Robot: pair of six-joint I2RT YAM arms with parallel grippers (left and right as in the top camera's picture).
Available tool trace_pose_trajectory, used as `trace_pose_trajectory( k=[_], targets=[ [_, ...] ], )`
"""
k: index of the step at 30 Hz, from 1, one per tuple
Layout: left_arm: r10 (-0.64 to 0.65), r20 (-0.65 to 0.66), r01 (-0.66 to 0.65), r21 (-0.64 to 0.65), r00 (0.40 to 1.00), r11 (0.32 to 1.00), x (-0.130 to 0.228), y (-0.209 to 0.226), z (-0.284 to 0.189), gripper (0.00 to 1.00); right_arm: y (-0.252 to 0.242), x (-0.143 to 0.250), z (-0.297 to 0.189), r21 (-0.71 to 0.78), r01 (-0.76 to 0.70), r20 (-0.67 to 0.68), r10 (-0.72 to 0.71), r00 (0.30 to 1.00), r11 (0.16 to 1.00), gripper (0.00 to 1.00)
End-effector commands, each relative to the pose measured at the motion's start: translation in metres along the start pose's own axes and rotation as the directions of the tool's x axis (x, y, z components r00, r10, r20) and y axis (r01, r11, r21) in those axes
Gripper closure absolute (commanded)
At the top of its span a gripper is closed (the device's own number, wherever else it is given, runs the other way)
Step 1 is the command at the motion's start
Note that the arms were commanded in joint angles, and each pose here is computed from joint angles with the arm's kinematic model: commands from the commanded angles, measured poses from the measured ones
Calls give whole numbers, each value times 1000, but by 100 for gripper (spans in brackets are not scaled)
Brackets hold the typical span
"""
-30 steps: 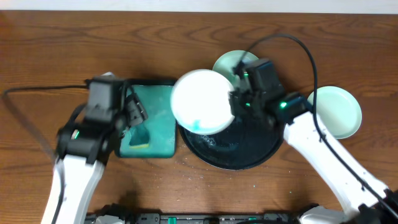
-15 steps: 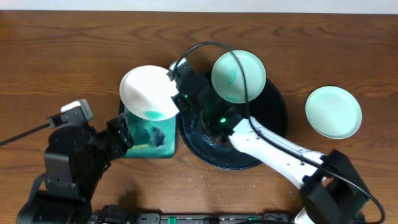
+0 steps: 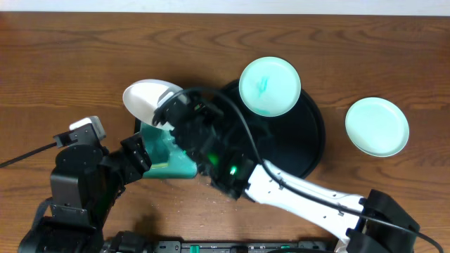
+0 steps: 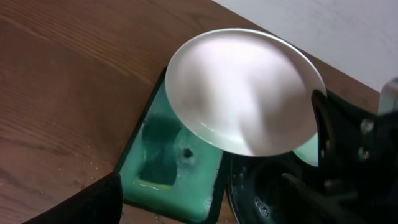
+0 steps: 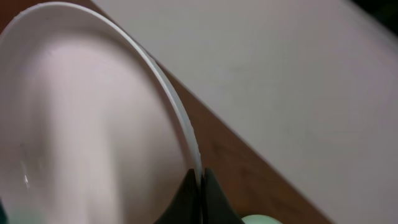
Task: Clean dirty plates on tray and stack at the side
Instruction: 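Lift the white plate with the right gripper and tilt it over the basin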
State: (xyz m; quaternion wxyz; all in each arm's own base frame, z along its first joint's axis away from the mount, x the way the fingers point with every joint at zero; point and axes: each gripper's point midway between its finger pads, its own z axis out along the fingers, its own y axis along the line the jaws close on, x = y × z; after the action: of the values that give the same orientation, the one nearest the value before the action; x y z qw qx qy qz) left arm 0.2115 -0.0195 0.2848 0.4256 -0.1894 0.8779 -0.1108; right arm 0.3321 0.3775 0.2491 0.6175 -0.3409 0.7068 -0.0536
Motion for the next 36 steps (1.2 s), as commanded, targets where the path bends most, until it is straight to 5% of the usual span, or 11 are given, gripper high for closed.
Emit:
trace_pose_trajectory(
  k=[1, 36],
  targets=[
    [7, 11, -7, 6, 1000, 1000, -4, -2, -4, 20, -18, -12, -18, 126, 88, -11, -87, 996, 988, 99],
    [7, 11, -7, 6, 1000, 1000, -4, -2, -4, 20, -27, -13, -14, 151, 22, -1, -23, 1000, 988, 99]
  ],
)
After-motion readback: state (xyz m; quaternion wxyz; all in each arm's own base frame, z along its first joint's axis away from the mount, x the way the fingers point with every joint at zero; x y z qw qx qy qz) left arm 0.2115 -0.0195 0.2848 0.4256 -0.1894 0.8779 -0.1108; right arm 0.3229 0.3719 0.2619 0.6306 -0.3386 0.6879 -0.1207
